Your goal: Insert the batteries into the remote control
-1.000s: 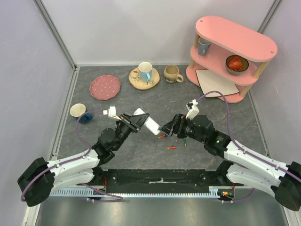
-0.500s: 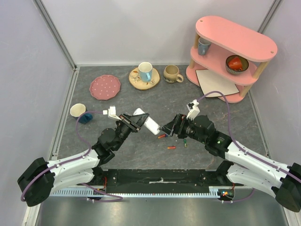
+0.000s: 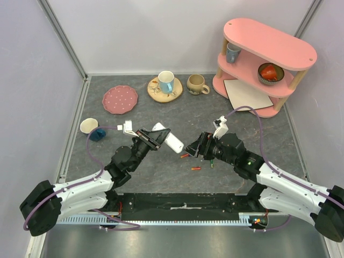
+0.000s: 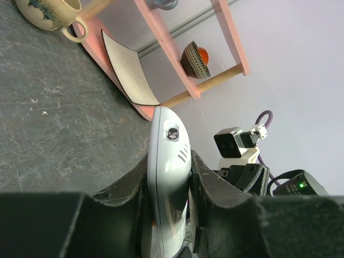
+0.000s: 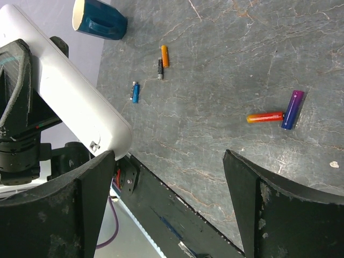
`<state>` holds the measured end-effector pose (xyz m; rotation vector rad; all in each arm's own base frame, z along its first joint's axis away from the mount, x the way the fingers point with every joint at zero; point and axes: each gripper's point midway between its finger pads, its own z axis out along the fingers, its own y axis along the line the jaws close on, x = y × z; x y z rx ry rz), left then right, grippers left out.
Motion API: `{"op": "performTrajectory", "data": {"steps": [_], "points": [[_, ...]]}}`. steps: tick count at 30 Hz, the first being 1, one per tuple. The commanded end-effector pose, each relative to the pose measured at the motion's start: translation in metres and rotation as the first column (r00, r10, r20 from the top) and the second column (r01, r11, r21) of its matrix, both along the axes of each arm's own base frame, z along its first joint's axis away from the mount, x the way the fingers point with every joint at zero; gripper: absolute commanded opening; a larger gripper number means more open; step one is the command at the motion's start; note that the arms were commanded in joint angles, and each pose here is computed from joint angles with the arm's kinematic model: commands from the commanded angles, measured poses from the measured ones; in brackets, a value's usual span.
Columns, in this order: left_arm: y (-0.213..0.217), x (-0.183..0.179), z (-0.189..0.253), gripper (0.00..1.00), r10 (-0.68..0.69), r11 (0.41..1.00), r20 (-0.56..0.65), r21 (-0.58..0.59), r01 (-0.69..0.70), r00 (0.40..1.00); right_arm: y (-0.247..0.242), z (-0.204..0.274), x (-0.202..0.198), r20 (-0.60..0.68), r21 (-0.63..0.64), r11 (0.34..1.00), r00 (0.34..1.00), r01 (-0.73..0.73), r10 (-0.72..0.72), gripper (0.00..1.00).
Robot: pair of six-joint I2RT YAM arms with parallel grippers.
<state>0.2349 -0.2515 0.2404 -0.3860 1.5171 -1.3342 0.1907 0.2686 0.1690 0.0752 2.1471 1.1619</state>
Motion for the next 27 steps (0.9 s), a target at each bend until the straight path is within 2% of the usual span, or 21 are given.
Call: {"op": "performTrajectory", "data": {"steps": [1,27], "points": [[0.001,0.001,0.030,0.02,0.018,0.999,0.071,-0.041,-0.015,0.997,0.005,0.016,0.005,0.026,0.045,0.999,1.000,0.005,-0.007,0.90],[-0.005,0.006,0.018,0.02,0.011,1.000,0.048,-0.018,-0.010,0.999,0.013,0.020,0.006,0.028,0.064,0.998,0.999,-0.017,0.015,0.90]]}}
